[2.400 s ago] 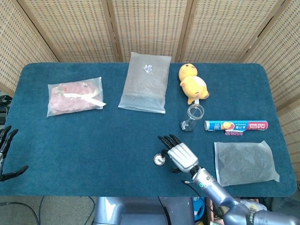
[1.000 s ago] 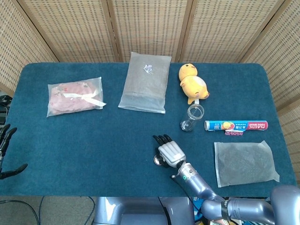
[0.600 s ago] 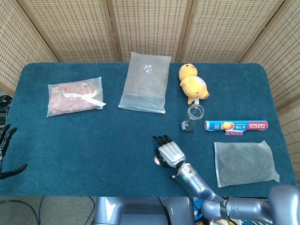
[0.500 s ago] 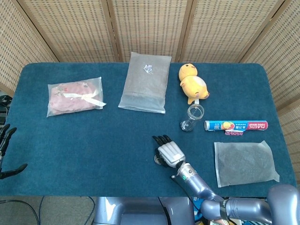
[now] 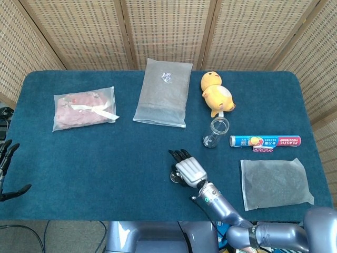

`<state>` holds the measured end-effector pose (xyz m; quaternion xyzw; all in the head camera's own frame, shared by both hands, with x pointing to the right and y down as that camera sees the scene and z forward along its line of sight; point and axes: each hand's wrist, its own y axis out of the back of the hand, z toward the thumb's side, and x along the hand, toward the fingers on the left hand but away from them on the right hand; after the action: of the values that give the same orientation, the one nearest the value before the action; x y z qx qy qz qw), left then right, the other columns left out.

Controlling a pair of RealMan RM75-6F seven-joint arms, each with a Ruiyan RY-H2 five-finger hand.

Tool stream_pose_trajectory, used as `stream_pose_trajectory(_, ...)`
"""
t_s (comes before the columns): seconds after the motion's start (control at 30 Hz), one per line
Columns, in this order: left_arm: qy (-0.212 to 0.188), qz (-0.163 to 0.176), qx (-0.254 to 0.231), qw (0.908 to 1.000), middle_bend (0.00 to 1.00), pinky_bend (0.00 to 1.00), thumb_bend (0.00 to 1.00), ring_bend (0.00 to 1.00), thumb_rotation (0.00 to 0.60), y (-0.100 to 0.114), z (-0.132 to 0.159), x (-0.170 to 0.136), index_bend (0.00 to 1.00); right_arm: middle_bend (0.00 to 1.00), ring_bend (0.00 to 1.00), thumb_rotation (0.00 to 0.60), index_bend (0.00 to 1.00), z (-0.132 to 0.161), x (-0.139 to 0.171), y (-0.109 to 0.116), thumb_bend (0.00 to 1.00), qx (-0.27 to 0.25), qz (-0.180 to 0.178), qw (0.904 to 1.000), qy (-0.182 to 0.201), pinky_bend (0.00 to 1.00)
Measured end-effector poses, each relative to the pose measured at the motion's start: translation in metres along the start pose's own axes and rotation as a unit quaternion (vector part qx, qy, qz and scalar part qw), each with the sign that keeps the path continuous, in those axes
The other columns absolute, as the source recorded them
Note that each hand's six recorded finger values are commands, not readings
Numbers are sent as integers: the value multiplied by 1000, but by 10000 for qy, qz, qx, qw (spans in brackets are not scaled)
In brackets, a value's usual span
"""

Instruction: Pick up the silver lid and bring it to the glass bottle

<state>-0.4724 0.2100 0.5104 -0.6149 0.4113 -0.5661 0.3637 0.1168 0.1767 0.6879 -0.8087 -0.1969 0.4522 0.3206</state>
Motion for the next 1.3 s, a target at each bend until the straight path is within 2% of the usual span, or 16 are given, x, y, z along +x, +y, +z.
stream_pose_trajectory(0.07, -2, 6, -6, 10000, 0, 0, 0, 0, 600, 0, 0, 0, 0, 2, 0, 600, 670, 3, 2, 14, 688, -60, -150, 9999, 51, 0)
stream_pose_trajectory(0.27, -14, 24, -15, 10000, 0, 0, 0, 0, 600, 1, 0, -1, 0, 4, 0, 600, 670, 4, 7, 77, 688, -136, -823, 9964, 122, 0)
stream_pose_trajectory(0.43, -11, 31, -24, 10000, 0, 0, 0, 0, 600, 2, 0, -1, 0, 5, 0, 600, 670, -3, 13, 132, 688, -99, -1412, 9899, 37, 0)
stream_pose_trajectory(0.6, -14, 36, -17, 10000, 0, 0, 0, 0, 600, 2, 0, -1, 0, 10, 0, 600, 670, -26, 17, 174, 688, -15, -1796, 9833, -294, 0)
stream_pose_trajectory(0.7, -12, 36, -12, 10000, 0, 0, 0, 0, 600, 2, 1, -1, 0, 10, 0, 600, 670, -46, 20, 190, 689, 39, -1882, 9805, -567, 0)
stream_pose_trajectory(0.87, -25, 17, 25, 10000, 0, 0, 0, 0, 600, 1, 2, -1, 0, 10, 0, 600, 670, -78, 25, 201, 688, 216, -1890, 9771, -951, 0)
stream_pose_trajectory(1.03, -6, 11, 48, 10000, 0, 0, 0, 0, 600, 0, 3, 0, 0, 10, 0, 600, 670, -100, 26, 195, 688, 427, -1749, 9764, -1191, 0)
stream_pose_trajectory(1.3, 3, 3, 53, 10000, 0, 0, 0, 0, 600, -1, 3, 0, 0, 11, 0, 600, 670, -114, 30, 183, 688, 639, -1554, 9772, -1301, 0)
